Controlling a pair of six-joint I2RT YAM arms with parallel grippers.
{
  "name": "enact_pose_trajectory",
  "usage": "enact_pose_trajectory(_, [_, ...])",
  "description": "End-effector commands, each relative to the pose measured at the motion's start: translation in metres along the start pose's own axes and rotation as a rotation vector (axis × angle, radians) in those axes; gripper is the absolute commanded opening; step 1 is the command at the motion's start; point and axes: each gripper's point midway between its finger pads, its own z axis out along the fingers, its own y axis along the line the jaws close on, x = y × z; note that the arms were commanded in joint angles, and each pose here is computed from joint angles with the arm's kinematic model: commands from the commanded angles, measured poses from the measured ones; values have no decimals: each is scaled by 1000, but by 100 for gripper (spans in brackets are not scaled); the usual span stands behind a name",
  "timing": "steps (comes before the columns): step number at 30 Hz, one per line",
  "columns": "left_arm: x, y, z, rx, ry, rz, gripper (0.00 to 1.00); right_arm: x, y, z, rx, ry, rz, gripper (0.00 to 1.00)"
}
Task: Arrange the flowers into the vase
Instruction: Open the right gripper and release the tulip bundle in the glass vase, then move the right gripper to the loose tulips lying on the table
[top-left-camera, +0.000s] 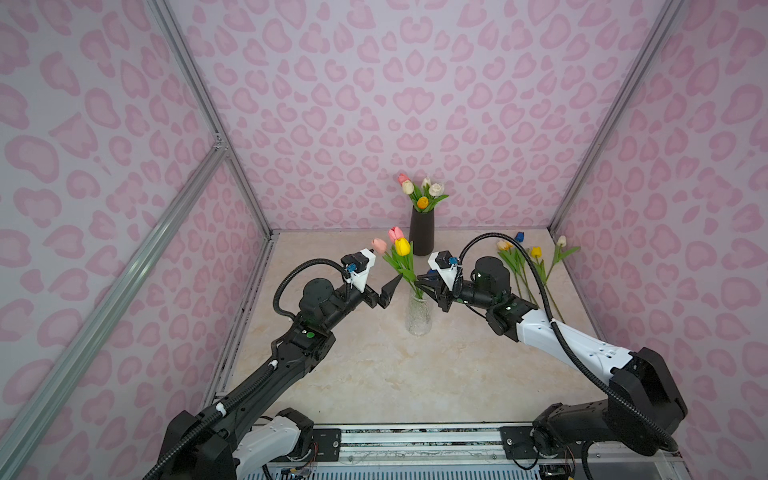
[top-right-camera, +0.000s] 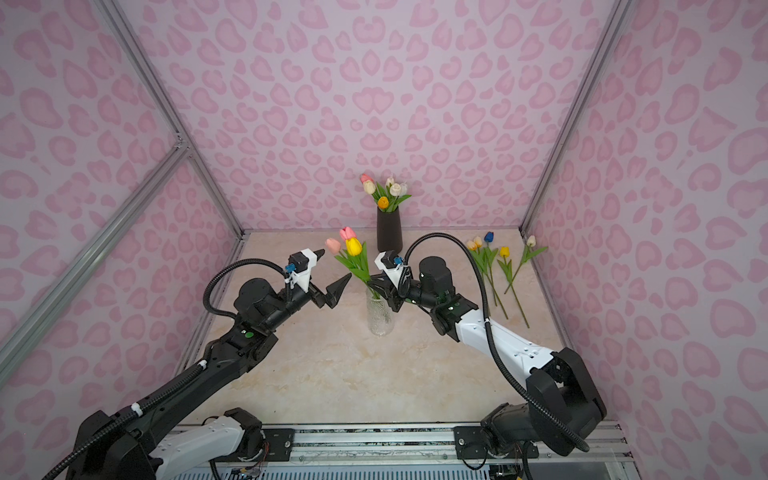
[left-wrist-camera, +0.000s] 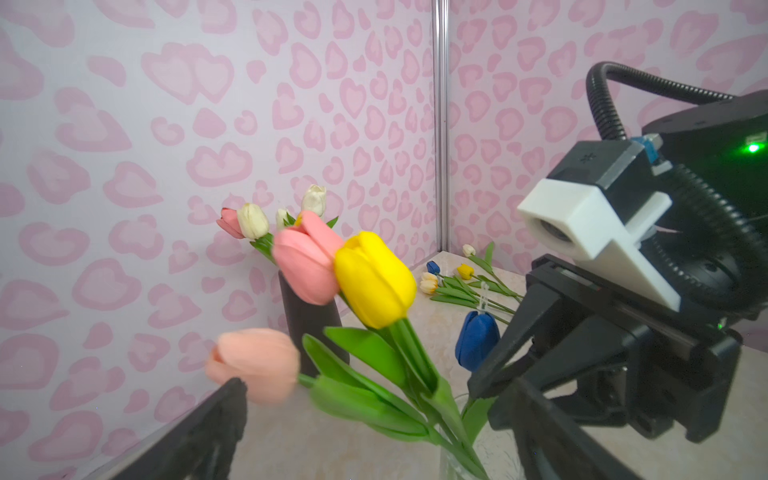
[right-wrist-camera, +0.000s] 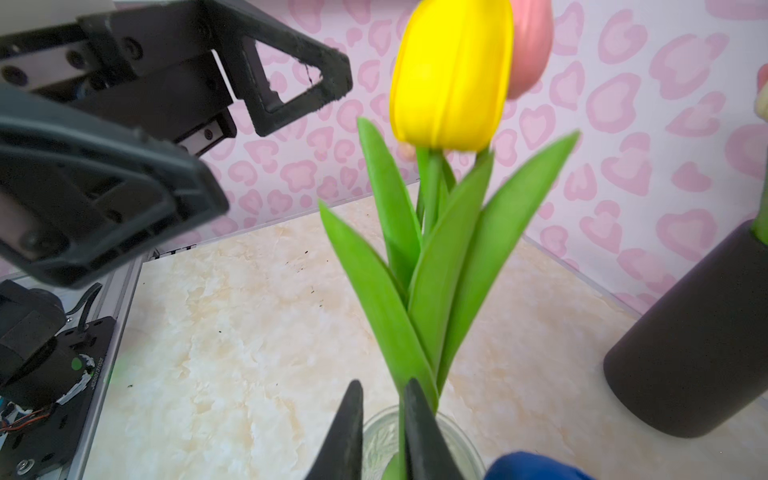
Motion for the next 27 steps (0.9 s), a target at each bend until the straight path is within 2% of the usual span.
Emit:
enact_pose_trajectory(1, [-12,18,-9,-65,-51,-55,99,-12,3,-4,-7,-45,-22,26])
enact_pose_trajectory(5, [1,20,-17,-75,-23,-66,100,-34,11,-17,-15,-92,-36,34])
enact_pose_trajectory(8, [1,10,-21,-28,-22,-45,100,-58,13,-33,5,-140,-42,40])
enact_pose_trajectory(13, [-9,-27,-22,83,-38,57,99,-96,-23,-77,201,-279,74,44])
enact_pose_trajectory(14, [-9,-35,-21,100,-35,88,99,-102,-29,-86,206,-303,97,45])
enact_pose_trajectory(15, [-10,-40,-21,113,-34,103,99,-105,-31,-89,190,-301,106,44])
enact_pose_trajectory(17, [-9,-41,-19,119,-38,101,99,-101,-27,-89,169,-267,74,37])
enact_pose_trajectory(21, [-3,-37,-12,97,-10,89,100,-85,-22,-87,154,-229,59,38])
enact_pose_trajectory(24, [-14,-45,-17,143,-44,93,100,-78,-49,-104,322,-232,98,43])
enact_pose_trajectory(27, [-25,-56,-24,199,-73,109,100,-64,-97,-125,503,-180,213,45])
